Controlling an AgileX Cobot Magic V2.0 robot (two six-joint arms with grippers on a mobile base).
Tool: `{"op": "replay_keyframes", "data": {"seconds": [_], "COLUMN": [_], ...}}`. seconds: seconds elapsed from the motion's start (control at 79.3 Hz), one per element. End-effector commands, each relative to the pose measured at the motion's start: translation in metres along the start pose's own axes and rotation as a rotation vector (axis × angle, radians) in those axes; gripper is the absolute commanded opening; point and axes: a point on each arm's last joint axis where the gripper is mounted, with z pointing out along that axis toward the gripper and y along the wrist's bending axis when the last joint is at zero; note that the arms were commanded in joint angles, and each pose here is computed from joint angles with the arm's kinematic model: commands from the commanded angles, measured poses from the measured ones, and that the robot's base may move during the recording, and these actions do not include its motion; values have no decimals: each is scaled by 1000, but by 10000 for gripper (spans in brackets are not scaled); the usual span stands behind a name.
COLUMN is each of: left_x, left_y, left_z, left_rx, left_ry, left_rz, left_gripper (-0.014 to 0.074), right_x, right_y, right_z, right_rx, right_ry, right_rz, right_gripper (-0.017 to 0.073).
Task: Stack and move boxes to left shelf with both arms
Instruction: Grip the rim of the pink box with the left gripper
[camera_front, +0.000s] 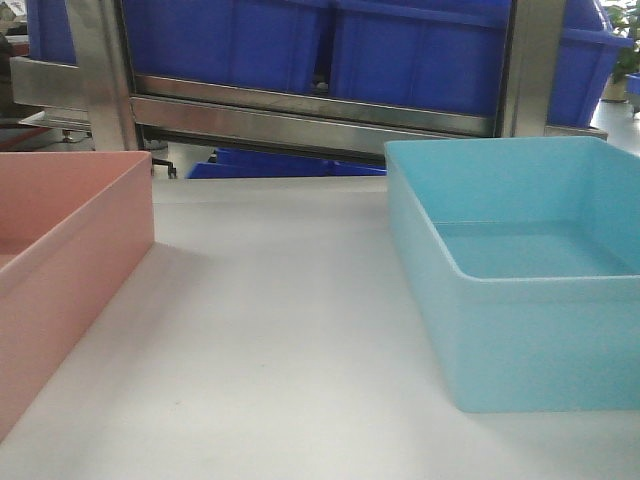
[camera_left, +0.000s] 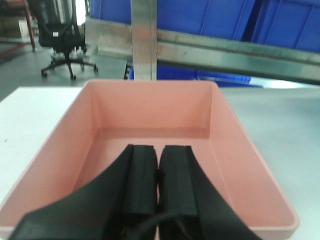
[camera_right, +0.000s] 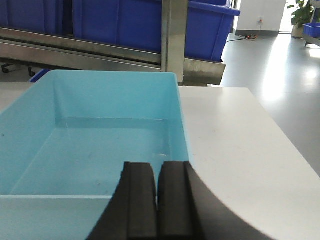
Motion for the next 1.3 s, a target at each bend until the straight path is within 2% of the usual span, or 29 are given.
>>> {"op": "replay_keyframes", "data": {"seconds": [0.0, 0.076, 0.113, 0.315, 0.58, 0.693, 0.895, 0.983, 1.059, 1.122, 1.198, 1.286], "left_x": [-26, -36, -41, -61, -87, -98, -106, -110, -112, -112, -111, -109], "left_y": [-1, -2, -2, -2, -3, -4, -4, 2, 15, 28, 40, 53], "left_z": [-8, -12, -12, 3, 53, 78, 114, 133, 149, 162, 176, 193], "left_rx": [14, 22, 21, 14, 4, 3, -4, -40, -95, -132, -151, -170], "left_ry": [-87, -89, -72, 123, 356, 449, 525, 560, 612, 660, 715, 781], "left_rz": [-19, -50, -50, -48, -39, -54, -57, -69, -85, -62, -35, -25], "left_gripper": [-7, -7, -7, -7, -7, -7, -7, -7, -7, 13, 92, 246], "right_x": [-16, -16, -16, -16, -16, -16, -16, -16, -16, -16, -16, -16], "right_y": [0, 0, 0, 0, 0, 0, 0, 0, 0, 0, 0, 0], "right_z": [-3, -3, -3, -3, -3, -3, -3, -3, -3, -3, -3, -3], "right_rx": [4, 4, 4, 4, 4, 4, 4, 4, 4, 4, 4, 4], "right_ry": [-125, -125, -125, -125, -125, -125, -125, -125, -125, -125, -125, -125], "right_rz": [-4, -4, -4, -4, -4, -4, -4, -4, -4, -4, -4, -4], "right_gripper": [54, 54, 54, 54, 54, 54, 54, 54, 54, 54, 54, 54]}}
